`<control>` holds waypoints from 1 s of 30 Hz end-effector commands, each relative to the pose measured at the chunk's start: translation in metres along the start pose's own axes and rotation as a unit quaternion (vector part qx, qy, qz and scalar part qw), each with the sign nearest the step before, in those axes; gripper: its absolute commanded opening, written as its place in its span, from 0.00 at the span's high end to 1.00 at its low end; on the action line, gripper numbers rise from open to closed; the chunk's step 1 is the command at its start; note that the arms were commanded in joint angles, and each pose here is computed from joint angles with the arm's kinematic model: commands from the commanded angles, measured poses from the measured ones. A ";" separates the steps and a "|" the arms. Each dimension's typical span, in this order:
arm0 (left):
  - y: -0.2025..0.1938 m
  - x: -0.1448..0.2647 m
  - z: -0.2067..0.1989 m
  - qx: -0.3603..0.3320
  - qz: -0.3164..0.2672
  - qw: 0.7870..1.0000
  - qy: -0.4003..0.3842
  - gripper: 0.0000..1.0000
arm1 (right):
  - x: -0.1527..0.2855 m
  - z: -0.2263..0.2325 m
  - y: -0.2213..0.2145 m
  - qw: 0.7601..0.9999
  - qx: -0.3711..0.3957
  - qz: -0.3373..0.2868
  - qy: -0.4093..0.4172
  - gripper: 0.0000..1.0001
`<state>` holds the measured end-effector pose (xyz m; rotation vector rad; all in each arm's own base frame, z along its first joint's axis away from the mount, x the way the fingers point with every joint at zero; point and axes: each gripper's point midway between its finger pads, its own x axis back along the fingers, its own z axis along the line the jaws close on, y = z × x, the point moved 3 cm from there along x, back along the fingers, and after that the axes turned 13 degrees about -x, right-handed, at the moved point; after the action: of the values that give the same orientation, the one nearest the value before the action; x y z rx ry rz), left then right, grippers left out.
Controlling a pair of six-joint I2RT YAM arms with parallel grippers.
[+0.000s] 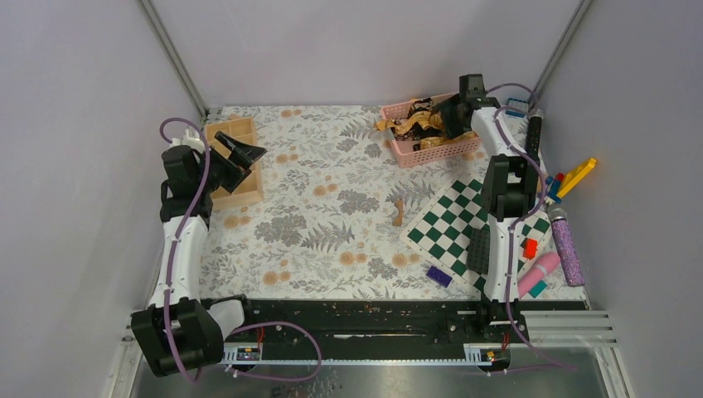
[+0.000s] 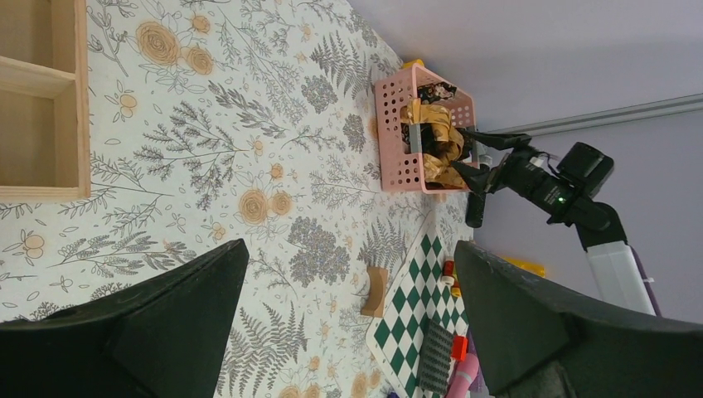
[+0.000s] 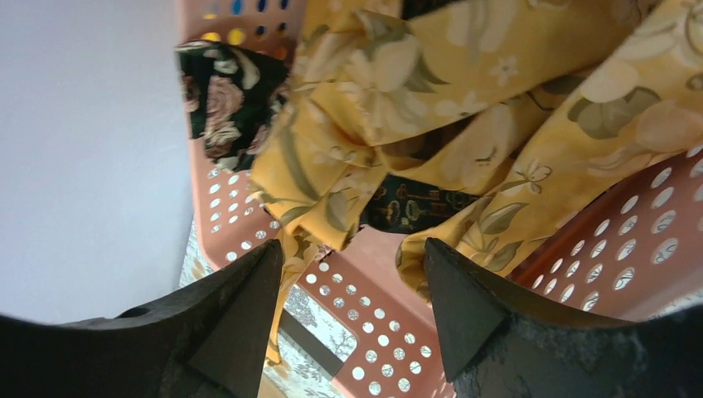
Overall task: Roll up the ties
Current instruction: Pick up the tie from the bin.
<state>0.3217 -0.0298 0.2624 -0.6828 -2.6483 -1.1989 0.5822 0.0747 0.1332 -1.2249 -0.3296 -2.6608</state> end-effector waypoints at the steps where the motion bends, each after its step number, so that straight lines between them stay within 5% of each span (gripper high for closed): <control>1: 0.013 0.001 -0.014 -0.024 -0.016 0.999 -0.021 0.01 | -0.005 0.014 -0.008 0.993 -0.114 0.009 0.032 0.30; 10: 0.011 -0.001 -0.017 -0.026 -0.010 0.999 -0.027 0.01 | -0.032 0.012 -0.008 0.977 -0.206 0.013 0.050 0.27; 23: 0.010 -0.006 -0.019 -0.026 -0.001 0.999 -0.032 0.01 | -0.037 0.028 -0.003 0.971 -0.219 0.015 0.096 0.29; 30: 0.008 -0.006 -0.021 -0.027 0.001 0.999 -0.035 0.01 | -0.040 0.035 0.001 0.971 -0.215 0.010 0.106 0.41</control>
<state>0.3257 -0.0394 0.2524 -0.7463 -2.6249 -1.1756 0.6225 0.0855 0.1071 -1.0980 0.2942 -2.8751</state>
